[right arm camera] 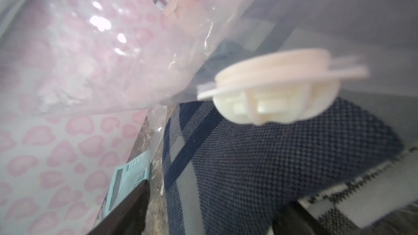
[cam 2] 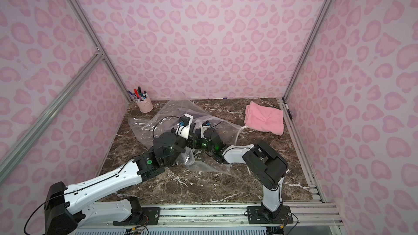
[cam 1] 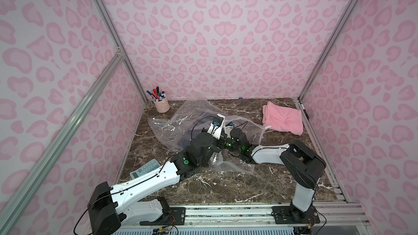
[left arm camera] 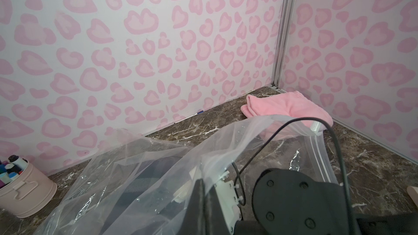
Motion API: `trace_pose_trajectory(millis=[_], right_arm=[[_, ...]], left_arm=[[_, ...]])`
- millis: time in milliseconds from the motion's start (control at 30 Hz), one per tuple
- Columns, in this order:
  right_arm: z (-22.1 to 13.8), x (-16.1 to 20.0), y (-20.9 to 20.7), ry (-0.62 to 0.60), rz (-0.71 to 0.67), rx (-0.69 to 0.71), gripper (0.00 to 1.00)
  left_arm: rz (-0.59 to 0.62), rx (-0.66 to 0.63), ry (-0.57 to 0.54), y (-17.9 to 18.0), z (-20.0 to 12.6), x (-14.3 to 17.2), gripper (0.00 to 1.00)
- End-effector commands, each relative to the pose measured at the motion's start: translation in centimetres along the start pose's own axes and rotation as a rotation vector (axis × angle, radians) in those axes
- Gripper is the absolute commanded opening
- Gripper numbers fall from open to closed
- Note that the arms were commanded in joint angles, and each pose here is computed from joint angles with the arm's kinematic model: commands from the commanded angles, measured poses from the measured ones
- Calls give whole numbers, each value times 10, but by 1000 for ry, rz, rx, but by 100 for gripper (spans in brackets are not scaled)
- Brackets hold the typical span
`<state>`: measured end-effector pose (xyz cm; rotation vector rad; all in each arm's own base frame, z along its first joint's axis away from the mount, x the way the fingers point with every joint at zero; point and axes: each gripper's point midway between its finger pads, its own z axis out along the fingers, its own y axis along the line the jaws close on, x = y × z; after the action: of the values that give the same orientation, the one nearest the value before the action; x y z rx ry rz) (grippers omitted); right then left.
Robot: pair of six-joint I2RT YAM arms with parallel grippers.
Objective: Take the blanket out of the vacuum bag
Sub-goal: Take out the blanket from the vacuum bag.
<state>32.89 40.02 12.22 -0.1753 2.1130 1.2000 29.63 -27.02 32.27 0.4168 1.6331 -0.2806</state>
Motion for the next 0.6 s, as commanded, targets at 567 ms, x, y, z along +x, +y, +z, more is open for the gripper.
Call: trace_pose_trajectory(millis=[567], right_arm=[[31,3,5,7,-37,-93,76]], left_arm=[[6,-9,-4,2,-1,-6,4]])
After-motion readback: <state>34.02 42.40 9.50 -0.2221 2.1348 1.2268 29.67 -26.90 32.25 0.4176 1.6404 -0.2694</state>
